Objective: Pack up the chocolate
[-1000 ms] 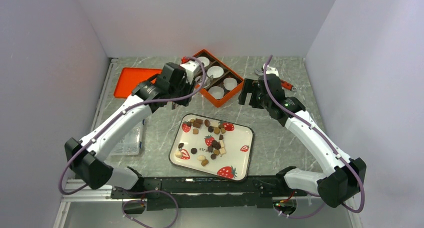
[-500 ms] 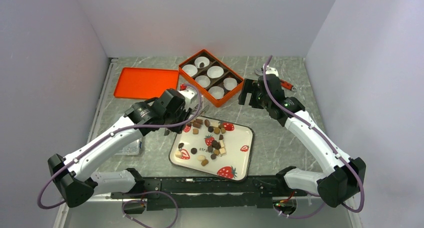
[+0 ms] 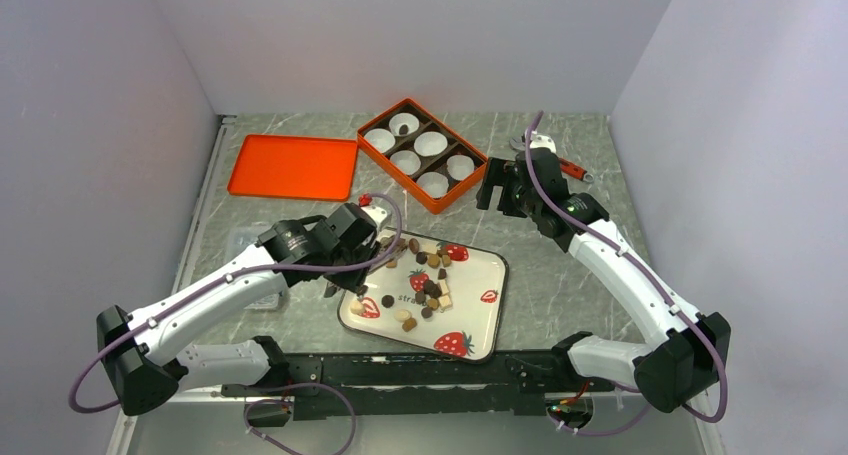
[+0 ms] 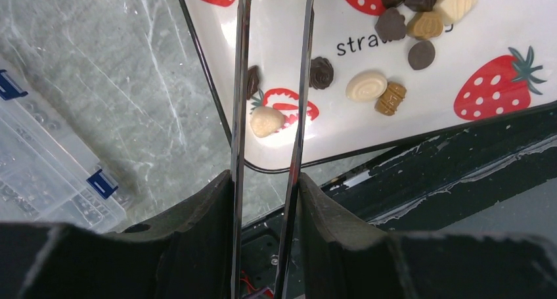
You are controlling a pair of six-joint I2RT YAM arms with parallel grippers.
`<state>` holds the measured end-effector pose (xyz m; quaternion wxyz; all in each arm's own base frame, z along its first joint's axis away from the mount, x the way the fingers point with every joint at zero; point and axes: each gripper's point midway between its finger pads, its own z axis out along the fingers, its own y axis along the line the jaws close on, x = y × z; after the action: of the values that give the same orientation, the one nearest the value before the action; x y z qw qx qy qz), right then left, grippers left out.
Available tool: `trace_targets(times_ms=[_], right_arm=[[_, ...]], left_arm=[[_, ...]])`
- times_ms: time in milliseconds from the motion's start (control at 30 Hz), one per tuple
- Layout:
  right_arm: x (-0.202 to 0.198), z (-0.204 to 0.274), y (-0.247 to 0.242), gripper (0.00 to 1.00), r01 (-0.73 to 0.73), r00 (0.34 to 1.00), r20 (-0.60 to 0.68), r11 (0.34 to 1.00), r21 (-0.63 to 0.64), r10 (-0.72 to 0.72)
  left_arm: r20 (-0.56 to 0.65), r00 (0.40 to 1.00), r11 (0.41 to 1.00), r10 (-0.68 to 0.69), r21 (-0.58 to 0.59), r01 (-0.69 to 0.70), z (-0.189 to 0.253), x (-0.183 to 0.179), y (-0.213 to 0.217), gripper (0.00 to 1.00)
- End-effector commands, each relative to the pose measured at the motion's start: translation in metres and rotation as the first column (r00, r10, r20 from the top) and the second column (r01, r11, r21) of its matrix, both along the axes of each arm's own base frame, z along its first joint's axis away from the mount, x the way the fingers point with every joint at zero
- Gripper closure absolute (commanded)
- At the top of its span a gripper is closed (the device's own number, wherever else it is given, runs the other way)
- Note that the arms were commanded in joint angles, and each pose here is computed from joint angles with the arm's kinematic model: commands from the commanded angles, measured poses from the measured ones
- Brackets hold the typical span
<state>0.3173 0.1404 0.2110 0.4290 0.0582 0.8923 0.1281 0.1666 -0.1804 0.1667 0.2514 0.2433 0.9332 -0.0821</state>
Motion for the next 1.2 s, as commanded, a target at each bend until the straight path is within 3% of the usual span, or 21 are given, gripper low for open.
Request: trace_targets(times_ms=[0,1167], right_arm=[[0.006,0.004,-0.001,0.00,0.004,1.000,0.031,1.000,0.001,-0.004],[0.002,-0.003,-0.008,0.00,0.015,1.000,0.026,1.000,-0.015,-0.014]], left_arm=[[0.008,0.999,0.999,0.050,-0.011,-0.050,0.000,-0.002,0.001,0.57],[-0.006,0.998,0.997,0.065,0.049,-0.064,-0.014,0.006,-0.004,0.51]])
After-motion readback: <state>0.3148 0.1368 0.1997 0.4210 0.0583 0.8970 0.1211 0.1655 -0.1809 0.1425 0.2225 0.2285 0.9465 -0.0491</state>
